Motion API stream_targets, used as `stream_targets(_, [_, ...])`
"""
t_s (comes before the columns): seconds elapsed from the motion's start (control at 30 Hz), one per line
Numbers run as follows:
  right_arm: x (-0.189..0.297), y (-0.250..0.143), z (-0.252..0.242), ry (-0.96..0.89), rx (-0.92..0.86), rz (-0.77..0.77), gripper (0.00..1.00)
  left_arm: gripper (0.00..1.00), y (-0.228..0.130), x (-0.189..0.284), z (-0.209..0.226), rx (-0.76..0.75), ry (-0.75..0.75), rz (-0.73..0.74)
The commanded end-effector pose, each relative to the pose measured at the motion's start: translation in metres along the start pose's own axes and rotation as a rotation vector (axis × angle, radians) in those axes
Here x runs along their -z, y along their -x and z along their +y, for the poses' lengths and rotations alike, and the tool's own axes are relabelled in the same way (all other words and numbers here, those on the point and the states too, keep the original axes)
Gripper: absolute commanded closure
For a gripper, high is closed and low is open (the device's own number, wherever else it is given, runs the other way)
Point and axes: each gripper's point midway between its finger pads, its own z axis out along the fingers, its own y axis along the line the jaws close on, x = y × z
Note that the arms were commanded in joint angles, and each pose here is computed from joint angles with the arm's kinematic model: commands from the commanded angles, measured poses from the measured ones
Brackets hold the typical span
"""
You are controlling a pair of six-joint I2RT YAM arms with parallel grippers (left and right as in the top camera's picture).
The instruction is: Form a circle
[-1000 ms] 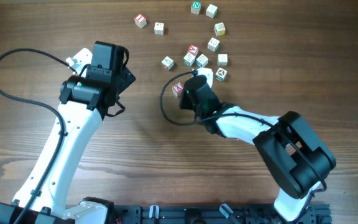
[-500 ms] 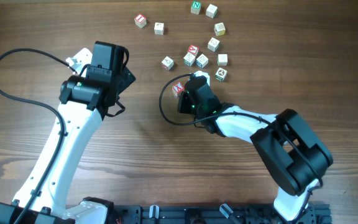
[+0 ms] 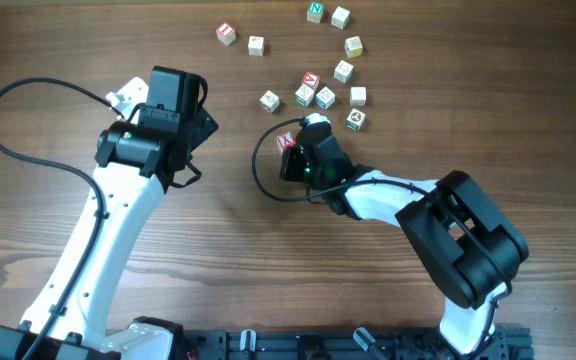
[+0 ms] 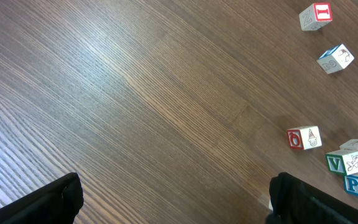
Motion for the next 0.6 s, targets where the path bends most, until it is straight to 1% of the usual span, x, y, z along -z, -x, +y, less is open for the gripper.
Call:
stream_targets(0.0, [-0.004,0.001,0.009,0.033,0.001,-0.009,0.95,0.0,0.004,-0.002,0.002,0.012,0.017,-0.016])
stream_targets(0.4, [-0.005,0.017,0.021,0.088,0.016,-0.08,0.95,0.0,0.004,-0.002,0.002,0.012,0.017,-0.016])
stream_targets(0.47, [0.001,0.021,0.027,0.101,0.017,-0.084,0.95,0.0,0.004,-0.002,0.002,0.012,0.017,-0.016])
stream_targets(0.57, [0.023,0.035,0.034,0.079,0.049,-0.112,0.95,0.0,0.004,-0.002,0.002,0.012,0.017,-0.016])
